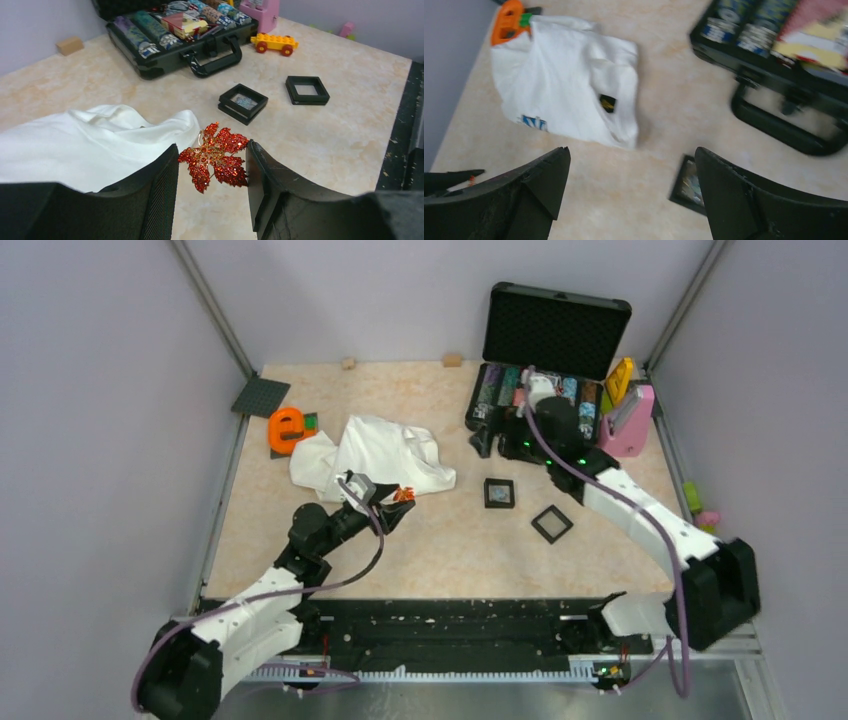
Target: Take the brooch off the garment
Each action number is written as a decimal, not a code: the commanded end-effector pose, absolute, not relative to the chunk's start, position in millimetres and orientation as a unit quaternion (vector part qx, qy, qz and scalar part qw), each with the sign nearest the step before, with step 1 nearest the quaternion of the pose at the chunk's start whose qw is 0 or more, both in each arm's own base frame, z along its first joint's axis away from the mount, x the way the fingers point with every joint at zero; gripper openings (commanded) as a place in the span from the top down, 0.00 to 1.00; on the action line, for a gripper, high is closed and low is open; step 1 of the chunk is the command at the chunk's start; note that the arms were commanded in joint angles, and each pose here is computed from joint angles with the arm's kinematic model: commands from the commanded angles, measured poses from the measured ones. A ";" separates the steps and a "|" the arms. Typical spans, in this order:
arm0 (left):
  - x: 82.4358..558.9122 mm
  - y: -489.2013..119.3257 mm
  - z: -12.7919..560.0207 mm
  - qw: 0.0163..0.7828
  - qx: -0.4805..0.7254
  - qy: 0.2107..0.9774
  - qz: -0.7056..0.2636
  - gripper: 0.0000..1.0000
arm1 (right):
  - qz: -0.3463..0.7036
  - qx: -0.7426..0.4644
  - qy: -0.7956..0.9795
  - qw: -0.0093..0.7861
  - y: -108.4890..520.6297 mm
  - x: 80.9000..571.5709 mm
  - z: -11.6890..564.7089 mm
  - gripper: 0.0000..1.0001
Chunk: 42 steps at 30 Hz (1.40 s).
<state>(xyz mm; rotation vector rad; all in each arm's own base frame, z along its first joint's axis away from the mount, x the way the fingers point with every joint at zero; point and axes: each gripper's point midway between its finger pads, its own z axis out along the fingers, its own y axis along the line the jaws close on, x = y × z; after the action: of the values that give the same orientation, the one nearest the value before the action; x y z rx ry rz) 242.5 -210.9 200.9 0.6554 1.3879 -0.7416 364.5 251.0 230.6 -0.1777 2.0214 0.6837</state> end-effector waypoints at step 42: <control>196.8 -273.3 183.8 0.630 0.392 0.507 -0.439 0.54 | 0.175 0.101 0.941 0.273 107.4 244.2 36.0 0.04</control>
<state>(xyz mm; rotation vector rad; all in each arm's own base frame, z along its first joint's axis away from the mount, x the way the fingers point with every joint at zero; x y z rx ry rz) 200.4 -274.7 174.5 0.8928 1.2104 -1.0245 251.6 110.3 37.4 0.2889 2.5137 0.5584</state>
